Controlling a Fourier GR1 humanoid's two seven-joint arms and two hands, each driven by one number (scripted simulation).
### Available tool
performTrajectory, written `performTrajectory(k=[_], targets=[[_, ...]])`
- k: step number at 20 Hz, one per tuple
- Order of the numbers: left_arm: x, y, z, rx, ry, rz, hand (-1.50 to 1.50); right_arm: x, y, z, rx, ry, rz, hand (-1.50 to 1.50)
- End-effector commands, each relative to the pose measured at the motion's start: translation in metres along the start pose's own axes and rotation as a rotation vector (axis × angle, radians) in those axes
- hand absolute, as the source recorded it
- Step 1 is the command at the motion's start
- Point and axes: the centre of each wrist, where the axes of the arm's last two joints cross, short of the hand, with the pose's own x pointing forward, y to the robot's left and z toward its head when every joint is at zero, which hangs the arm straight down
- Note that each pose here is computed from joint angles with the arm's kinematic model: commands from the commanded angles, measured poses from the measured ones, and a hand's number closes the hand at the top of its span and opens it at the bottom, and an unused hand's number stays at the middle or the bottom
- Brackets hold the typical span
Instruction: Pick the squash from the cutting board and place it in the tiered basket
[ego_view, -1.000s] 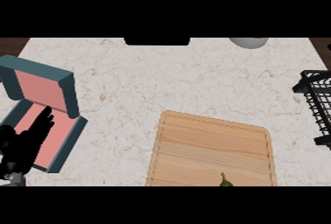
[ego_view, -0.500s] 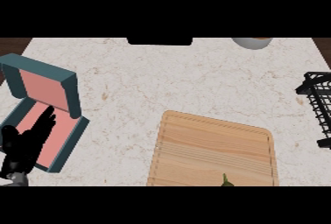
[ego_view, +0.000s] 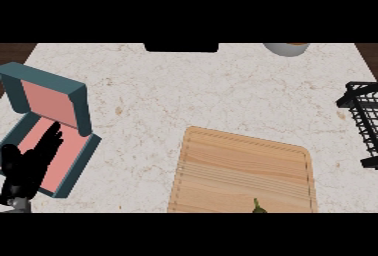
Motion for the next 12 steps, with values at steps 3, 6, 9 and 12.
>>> performTrajectory(k=[3,6,9,12], targets=[[-0.001,0.011,0.008,-0.02,0.029,-0.004,0.0,-0.007,0.012,-0.011,0.199,0.126,-0.054,1.5],[-0.007,0.0,-0.003,0.0,0.039,-0.01,0.0,-0.002,0.048,-0.005,0.401,0.201,0.009,-1.5],[-0.008,0.014,0.0,0.007,0.04,-0.002,0.0,-0.018,0.053,-0.001,0.449,0.286,0.03,-1.5],[-0.009,0.002,0.0,-0.009,0.019,0.015,0.0,-0.037,0.06,0.006,0.41,0.363,-0.093,-1.5]])
